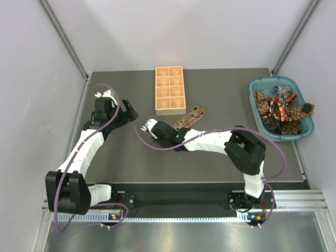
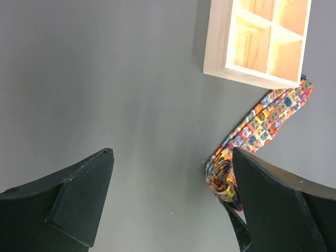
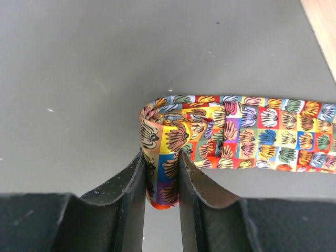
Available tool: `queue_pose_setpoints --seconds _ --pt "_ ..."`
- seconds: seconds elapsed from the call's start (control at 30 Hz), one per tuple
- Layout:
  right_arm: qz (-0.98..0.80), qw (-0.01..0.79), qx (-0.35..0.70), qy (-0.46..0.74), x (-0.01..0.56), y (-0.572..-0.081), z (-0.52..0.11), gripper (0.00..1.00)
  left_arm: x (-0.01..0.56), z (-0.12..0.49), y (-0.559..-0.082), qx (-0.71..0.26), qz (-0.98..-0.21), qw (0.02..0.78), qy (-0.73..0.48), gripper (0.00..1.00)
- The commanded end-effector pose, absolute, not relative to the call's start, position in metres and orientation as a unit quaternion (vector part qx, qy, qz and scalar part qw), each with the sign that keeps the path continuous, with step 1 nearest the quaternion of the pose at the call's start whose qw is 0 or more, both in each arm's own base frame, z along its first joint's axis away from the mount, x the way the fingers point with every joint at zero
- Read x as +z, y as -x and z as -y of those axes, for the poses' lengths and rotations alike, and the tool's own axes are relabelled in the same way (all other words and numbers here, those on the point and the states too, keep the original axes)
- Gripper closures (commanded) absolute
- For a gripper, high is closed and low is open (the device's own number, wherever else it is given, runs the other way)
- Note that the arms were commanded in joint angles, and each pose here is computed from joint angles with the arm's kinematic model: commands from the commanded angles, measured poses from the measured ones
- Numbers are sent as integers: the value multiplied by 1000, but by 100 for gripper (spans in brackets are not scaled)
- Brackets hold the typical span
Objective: Roll the ties
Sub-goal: Roll the tie
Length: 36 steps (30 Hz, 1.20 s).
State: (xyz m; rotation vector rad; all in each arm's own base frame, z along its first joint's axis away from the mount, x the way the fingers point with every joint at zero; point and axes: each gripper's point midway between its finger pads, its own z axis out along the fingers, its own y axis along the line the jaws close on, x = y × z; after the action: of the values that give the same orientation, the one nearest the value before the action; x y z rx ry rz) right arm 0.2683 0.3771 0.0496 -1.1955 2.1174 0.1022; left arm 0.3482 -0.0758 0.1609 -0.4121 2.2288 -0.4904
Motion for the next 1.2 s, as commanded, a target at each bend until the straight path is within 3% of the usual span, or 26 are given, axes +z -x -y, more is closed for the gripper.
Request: queue_pose_setpoints --seconds 0.0,0.27,0.7,1.17 --pt "-818 318 114 466 51 -247 -392 86 177 81 -355 -224 -858 435 157 1" --pt "-831 288 216 424 47 -256 -384 85 148 86 -341 -232 -867 418 144 1" --pt "-823 163 426 339 41 -263 -372 84 146 124 -329 -237 -867 434 58 1" --pt "-820 123 485 279 21 -289 -355 88 129 207 -312 -233 -843 462 -148 4"
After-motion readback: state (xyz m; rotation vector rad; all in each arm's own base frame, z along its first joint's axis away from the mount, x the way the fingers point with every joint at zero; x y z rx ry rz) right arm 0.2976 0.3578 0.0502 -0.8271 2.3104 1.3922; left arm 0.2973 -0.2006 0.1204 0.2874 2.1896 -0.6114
